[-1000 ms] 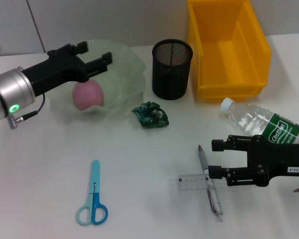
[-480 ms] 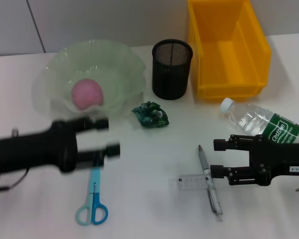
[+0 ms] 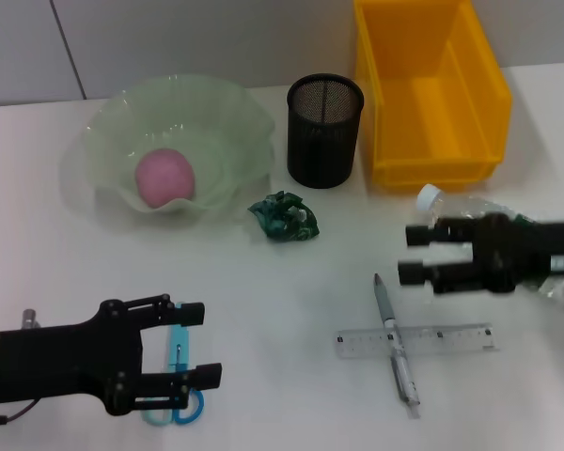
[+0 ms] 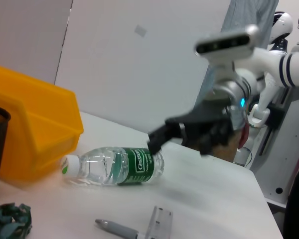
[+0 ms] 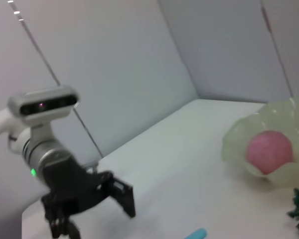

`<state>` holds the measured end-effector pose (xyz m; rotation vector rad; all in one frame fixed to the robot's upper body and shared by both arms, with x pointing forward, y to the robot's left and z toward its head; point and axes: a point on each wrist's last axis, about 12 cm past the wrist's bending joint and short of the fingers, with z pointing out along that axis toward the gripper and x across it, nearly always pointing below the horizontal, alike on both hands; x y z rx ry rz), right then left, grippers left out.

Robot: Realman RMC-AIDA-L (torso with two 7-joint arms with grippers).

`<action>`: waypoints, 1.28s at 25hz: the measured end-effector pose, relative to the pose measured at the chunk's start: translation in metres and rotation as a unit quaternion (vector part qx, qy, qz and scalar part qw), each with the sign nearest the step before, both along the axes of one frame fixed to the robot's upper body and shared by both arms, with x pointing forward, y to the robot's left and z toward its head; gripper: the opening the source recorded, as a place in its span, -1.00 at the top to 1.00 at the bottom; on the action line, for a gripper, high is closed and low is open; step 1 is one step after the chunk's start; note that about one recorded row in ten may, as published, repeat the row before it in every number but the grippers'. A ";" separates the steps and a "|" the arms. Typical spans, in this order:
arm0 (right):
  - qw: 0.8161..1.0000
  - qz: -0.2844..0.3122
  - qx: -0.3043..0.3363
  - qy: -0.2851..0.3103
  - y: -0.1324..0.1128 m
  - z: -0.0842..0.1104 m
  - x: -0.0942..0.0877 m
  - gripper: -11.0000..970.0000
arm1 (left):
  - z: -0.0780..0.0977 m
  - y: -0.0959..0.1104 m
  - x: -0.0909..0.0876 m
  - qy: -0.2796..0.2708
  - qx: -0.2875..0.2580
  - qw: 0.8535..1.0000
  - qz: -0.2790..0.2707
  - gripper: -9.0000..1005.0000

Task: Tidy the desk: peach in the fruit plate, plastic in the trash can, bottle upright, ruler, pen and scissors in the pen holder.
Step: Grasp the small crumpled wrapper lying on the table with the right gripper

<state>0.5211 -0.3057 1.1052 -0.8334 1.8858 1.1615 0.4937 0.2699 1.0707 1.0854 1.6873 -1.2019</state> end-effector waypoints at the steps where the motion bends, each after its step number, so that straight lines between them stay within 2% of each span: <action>1: 1.000 0.001 -0.001 0.005 0.001 0.006 0.004 -0.44 | -0.001 0.001 -0.001 0.001 0.000 1.000 0.001 -0.60; 10: 0.995 0.021 -0.074 0.060 0.030 0.060 0.048 -0.43 | 0.000 0.005 -0.003 0.002 -0.005 1.000 0.007 -0.60; 17: 0.979 0.028 -0.189 0.067 0.066 0.082 0.085 -0.42 | 0.001 0.006 -0.002 0.000 -0.009 1.000 0.014 -0.60; 22: 0.964 0.036 -0.260 0.053 0.098 0.083 0.103 -0.41 | 0.001 0.007 -0.001 0.000 -0.009 1.000 0.020 -0.60; 26: 0.955 0.035 -0.290 0.047 0.118 0.074 0.110 -0.41 | 0.003 0.010 0.001 -0.002 -0.012 1.000 0.029 -0.60; 32: 0.949 0.022 -0.312 0.037 0.133 0.053 0.114 -0.40 | 0.004 0.012 0.002 -0.004 -0.015 0.999 0.036 -0.60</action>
